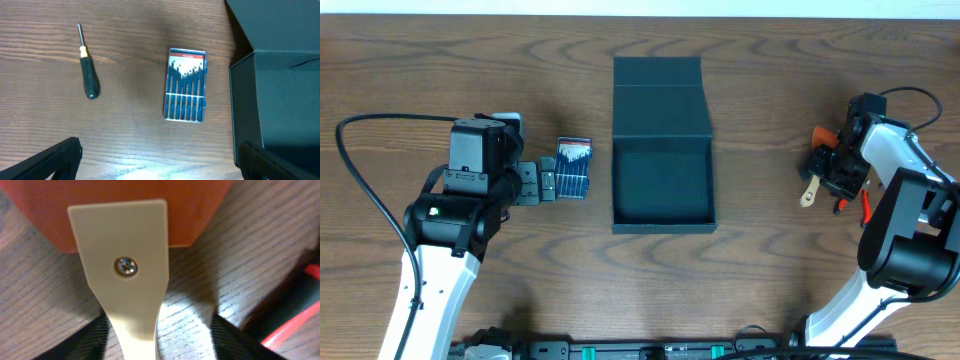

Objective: Pack container
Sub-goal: 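Lower right gripper and close on the scraper's wooden handle, then lift the scraper with right gripper and carry it over the box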

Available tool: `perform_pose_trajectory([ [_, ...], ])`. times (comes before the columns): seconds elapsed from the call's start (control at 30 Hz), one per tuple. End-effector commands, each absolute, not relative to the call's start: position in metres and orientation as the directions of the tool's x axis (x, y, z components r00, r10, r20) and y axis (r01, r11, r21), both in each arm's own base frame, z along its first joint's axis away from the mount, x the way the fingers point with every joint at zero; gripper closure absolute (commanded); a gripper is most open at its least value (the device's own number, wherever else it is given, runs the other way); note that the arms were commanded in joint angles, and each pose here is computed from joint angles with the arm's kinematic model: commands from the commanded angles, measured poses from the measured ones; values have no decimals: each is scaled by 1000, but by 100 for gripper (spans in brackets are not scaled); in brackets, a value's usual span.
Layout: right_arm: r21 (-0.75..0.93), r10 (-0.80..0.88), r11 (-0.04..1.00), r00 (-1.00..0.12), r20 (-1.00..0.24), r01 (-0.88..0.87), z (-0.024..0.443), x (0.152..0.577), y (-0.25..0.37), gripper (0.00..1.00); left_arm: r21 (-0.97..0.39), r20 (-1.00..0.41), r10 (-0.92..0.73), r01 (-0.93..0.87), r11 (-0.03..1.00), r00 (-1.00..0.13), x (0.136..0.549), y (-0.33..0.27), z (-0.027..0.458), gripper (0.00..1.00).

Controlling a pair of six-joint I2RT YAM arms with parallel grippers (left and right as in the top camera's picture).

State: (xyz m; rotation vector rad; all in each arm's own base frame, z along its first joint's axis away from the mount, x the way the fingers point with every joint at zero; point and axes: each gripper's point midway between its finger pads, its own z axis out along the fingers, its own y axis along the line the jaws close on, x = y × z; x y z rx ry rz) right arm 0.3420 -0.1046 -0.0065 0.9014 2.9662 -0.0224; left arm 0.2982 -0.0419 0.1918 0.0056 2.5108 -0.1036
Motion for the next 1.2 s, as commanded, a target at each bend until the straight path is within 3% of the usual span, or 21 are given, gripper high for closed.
perform_pose_trajectory([
  [0.0, -60, 558, 830, -829, 45, 555, -34, 313, -103, 44, -52, -600, -8, 29, 998, -800, 301, -38, 199, 1],
  [0.3, -63, 558, 830, -828, 57, 554, -39, 306, -101, 66, -52, -600, -8, 29, 998, -800, 301, -38, 199, 1],
  [0.63, -63, 558, 830, -828, 58, 554, -39, 306, -101, 83, -52, -600, -8, 29, 998, -800, 301, -38, 199, 2],
  [0.77, -63, 558, 830, -828, 58, 554, -39, 306, -101, 99, -52, -600, -8, 29, 998, -800, 301, -38, 199, 1],
  [1.17, -47, 548, 836, -835, 44, 546, -34, 311, -96, 99, -52, -600, -9, 29, 998, -800, 301, -38, 199, 2],
])
